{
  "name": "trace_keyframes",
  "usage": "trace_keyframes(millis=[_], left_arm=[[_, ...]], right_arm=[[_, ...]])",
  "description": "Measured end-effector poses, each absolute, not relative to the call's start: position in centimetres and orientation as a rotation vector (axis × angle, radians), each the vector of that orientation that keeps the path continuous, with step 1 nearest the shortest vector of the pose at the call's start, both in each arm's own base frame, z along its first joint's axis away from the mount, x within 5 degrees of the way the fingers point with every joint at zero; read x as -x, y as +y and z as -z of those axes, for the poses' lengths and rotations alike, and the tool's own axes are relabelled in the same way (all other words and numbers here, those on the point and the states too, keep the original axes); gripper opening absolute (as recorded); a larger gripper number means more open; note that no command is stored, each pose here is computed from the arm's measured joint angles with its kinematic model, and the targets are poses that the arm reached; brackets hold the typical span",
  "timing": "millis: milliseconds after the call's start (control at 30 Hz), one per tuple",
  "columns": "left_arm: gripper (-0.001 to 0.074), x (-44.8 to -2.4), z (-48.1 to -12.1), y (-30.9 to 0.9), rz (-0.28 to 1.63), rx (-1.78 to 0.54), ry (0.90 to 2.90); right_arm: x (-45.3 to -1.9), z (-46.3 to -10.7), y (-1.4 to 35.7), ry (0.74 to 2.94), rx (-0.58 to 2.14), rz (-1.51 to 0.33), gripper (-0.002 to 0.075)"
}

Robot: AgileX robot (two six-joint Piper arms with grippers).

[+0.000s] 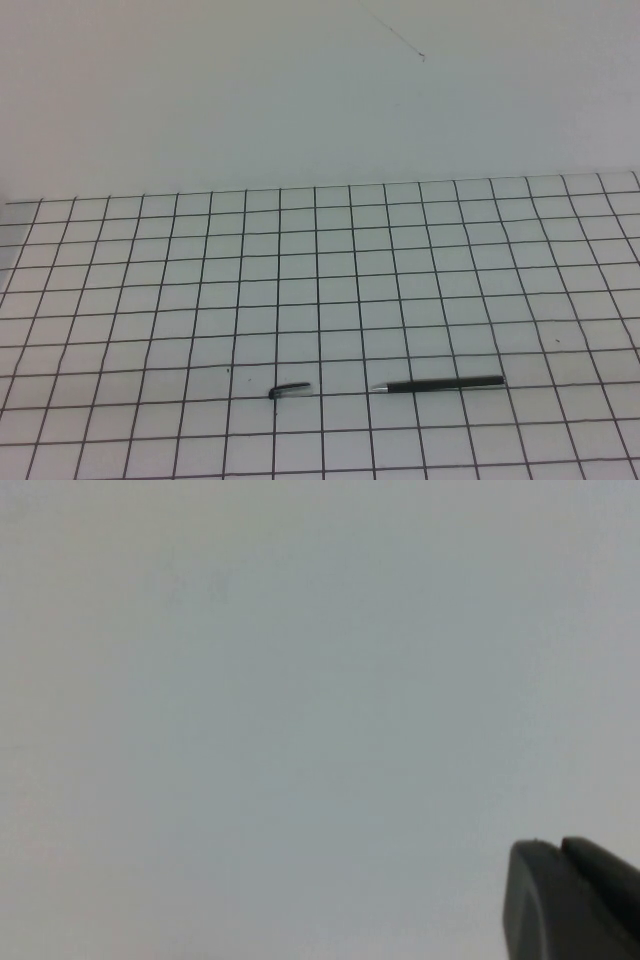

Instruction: Cap the pen

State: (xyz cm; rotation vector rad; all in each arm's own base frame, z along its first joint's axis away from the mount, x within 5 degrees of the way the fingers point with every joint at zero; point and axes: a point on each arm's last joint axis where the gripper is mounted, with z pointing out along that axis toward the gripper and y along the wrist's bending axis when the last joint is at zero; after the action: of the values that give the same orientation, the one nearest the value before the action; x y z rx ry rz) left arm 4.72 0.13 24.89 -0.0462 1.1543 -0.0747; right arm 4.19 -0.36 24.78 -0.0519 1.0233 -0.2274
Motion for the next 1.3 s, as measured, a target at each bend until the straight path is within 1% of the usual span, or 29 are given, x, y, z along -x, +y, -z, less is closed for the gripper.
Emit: trace_keyframes(millis=[67, 200, 300, 400, 533, 700, 800, 900, 967, 1033, 1100, 1200, 1300], left_arm=[[-0.0001, -4.4, -26.4, 0.0, 0.022, -0.009, 1.207], [-0.0001, -3.4, -29.0, -0.2, -0.024, -0.080, 1.288], [-0.0001, -3.3, -29.3, -0.2, -0.040, -0.102, 1.313], [-0.0001, -3.5, -28.6, -0.3, -0.050, -0.111, 1.341], [-0.0001, -3.5, -28.4, -0.3, -0.034, -0.115, 1.395], [-0.0001, -4.4, -29.1, -0.5, -0.115, -0.255, 1.621], [-0.0001, -5.7, -29.7, -0.7, -0.116, -0.306, 1.756], [-0.0001, -7.0, -30.9, -1.0, -0.126, -0.412, 1.852], [-0.0001, -7.9, -31.5, -1.4, -0.110, -0.483, 1.894], [0.0007, -8.8, -32.6, -2.1, -0.037, -0.532, 1.893], [0.0044, -9.4, -33.6, -2.8, 0.021, -0.595, 1.869], [0.0145, -10.7, -34.8, -3.6, 0.112, -0.639, 1.830], [0.0298, -12.1, -35.2, -4.2, 0.186, -0.659, 1.836]], right_arm=[[-4.3, -25.4, -0.3, 1.096, 0.049, 0.205, -0.0003], [-4.2, -26.5, -0.2, 1.344, 0.074, 0.191, -0.0003], [-4.1, -26.7, -0.1, 1.530, 0.086, 0.167, -0.0003], [-4.2, -26.3, -0.1, 1.748, 0.103, 0.143, -0.0003], [-5.3, -26.4, 0.2, 1.805, 0.077, 0.068, -0.0003], [-6.8, -25.8, 0.5, 1.907, 0.105, 0.020, -0.0003], [-7.2, -25.6, 0.7, 1.935, 0.147, 0.000, -0.0003], [-7.7, -25.3, 0.9, 1.964, 0.168, -0.015, -0.0003], [-7.9, -25.1, 1.0, 1.997, 0.187, -0.026, -0.0003], [-8.1, -24.9, 1.0, 2.019, 0.200, -0.037, -0.0003], [-8.2, -24.8, 1.1, 2.024, 0.201, -0.039, -0.0003], [-8.3, -24.8, 1.0, 2.026, 0.201, -0.037, -0.0003], [-8.3, -24.8, 1.1, 2.025, 0.197, -0.049, -0.0003]])
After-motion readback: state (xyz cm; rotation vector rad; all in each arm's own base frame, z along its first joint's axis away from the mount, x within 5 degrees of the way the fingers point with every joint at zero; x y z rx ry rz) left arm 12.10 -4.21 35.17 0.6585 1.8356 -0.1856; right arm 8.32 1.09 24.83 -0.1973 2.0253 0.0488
